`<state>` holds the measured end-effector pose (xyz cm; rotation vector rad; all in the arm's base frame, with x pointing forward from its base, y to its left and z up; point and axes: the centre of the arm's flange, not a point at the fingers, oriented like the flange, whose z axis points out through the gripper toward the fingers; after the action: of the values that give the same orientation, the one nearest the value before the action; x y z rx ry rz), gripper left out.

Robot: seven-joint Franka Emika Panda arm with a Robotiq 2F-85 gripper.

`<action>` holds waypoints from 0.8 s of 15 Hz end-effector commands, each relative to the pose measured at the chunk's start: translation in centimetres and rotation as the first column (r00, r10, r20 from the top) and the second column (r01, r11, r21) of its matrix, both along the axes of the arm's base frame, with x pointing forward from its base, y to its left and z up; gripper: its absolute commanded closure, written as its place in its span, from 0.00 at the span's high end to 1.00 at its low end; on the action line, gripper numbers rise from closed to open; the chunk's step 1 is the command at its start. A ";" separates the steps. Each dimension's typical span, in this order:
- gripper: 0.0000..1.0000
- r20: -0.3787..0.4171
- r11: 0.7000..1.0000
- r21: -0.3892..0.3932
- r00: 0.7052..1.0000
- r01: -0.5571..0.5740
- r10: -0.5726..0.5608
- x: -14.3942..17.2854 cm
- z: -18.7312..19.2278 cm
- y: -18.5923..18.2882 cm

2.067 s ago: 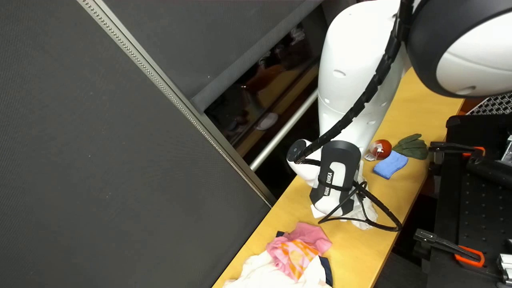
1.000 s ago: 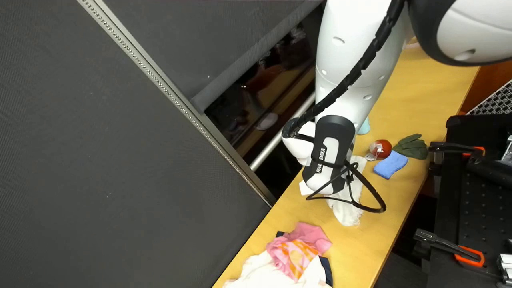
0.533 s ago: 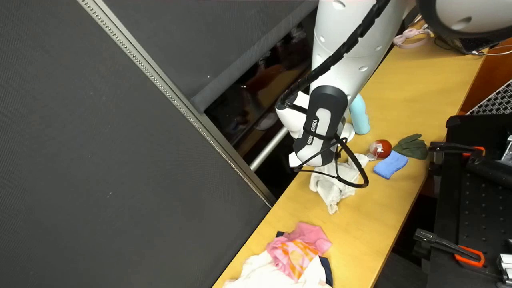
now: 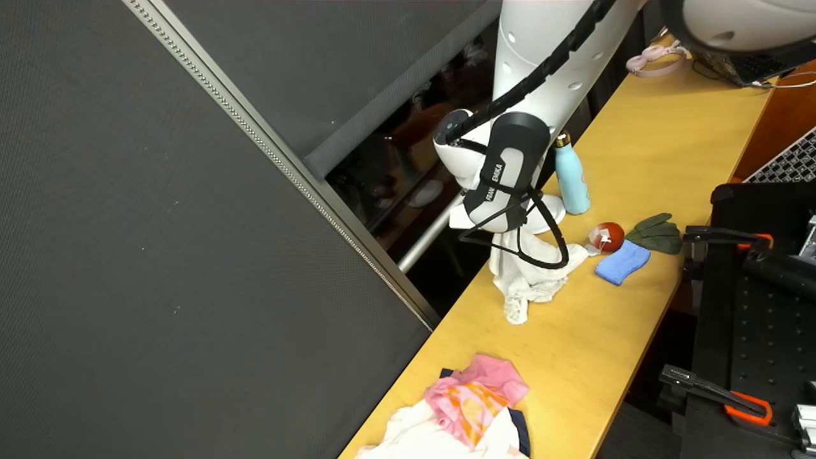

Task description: Unfold the white towel and then fold it again

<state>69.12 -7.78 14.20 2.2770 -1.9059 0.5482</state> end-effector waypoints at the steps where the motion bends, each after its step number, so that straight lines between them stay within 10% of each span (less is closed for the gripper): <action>1: 0.01 0.065 0.993 -0.068 0.993 0.101 -0.097 1.5 2.1 -1.8; 6: 0.01 0.136 0.965 -0.146 0.971 0.217 -0.198 4.1 5.4 -2.7; 12: 0.01 0.199 0.969 -0.173 0.969 0.179 -0.143 6.0 10.4 7.6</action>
<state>74.31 -5.53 21.96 1.9967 -2.0196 0.8496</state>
